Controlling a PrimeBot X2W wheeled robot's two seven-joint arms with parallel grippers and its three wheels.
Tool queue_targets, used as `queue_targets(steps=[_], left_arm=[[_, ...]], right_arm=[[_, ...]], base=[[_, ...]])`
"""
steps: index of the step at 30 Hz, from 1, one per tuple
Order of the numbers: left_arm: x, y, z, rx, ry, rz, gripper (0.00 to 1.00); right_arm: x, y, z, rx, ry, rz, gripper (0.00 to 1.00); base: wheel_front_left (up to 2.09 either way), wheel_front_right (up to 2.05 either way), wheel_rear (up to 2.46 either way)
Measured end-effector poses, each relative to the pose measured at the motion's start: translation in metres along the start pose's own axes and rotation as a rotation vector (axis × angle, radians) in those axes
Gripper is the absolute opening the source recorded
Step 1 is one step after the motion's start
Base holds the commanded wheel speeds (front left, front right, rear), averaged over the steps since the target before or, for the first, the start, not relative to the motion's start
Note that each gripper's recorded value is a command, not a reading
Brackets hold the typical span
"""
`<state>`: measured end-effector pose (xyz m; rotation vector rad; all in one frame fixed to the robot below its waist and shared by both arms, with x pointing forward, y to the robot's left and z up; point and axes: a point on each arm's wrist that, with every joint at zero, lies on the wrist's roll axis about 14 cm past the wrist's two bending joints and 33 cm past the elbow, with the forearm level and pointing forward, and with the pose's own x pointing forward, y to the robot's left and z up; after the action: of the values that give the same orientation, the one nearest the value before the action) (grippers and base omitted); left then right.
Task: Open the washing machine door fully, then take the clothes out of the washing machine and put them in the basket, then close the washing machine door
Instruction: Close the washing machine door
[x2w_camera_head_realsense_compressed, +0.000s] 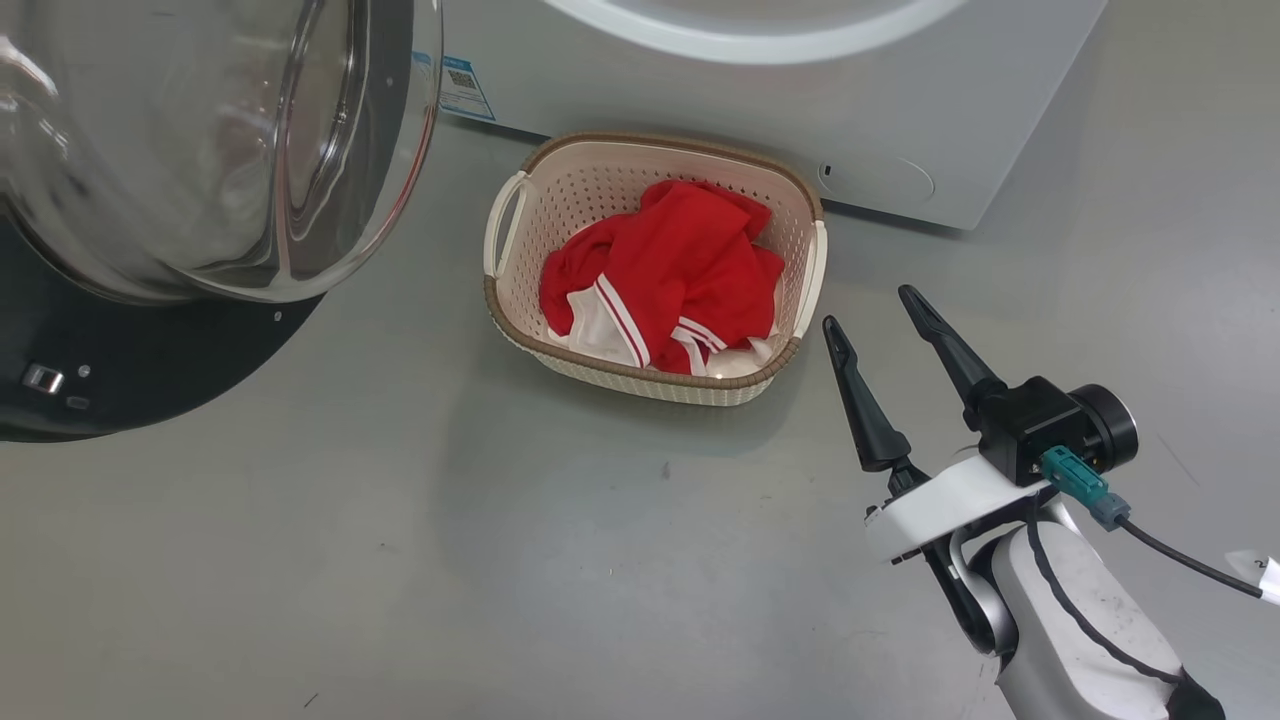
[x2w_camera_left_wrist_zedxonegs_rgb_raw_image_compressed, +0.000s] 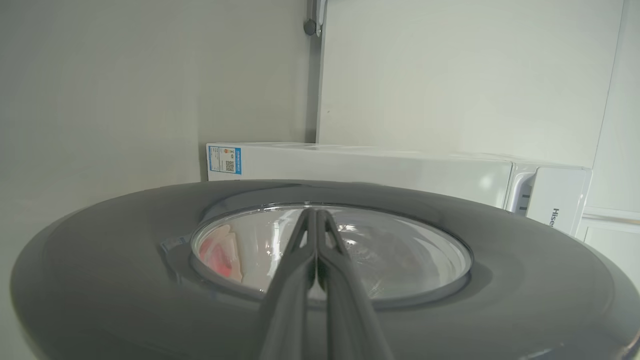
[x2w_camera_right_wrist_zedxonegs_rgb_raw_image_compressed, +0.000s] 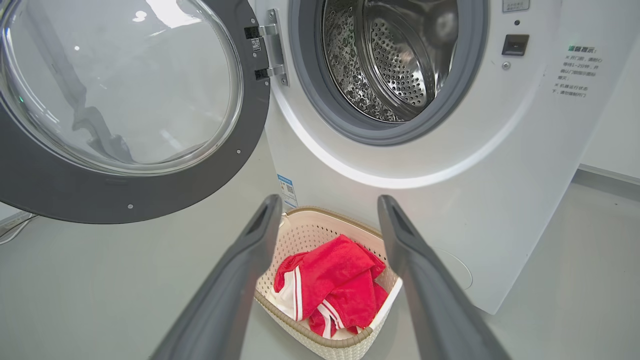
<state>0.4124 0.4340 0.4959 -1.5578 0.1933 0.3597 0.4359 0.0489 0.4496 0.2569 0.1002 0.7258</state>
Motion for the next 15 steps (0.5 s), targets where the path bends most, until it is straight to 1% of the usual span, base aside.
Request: queue_targets(steps=[7,9,10,15], left_arm=[[-0.001,0.006,-0.029,-0.018,0.128,-0.031,0.0],[-0.002,0.002,-0.04,-0.032,0.185,-0.07,0.0],[-0.002,0.002,-0.04,-0.032,0.185,-0.07,0.0],[-0.004,-0.007,-0.063,-0.07,0.283,-0.141,0.0]], right_arm=[[0.0,0.004,0.004,-0.005,-0.007,0.006,1.0],[0.0,0.005,0.005,-0.005,-0.009,0.008,1.0],[0.0,0.005,0.005,-0.005,-0.009,0.008,1.0],[0.0,0.008,0.007,-0.007,-0.011,0.012,1.0]], base=[[0.0,0.0,0.0],[0.0,0.0,0.0],[0.0,0.0,0.0],[0.0,0.0,0.0]])
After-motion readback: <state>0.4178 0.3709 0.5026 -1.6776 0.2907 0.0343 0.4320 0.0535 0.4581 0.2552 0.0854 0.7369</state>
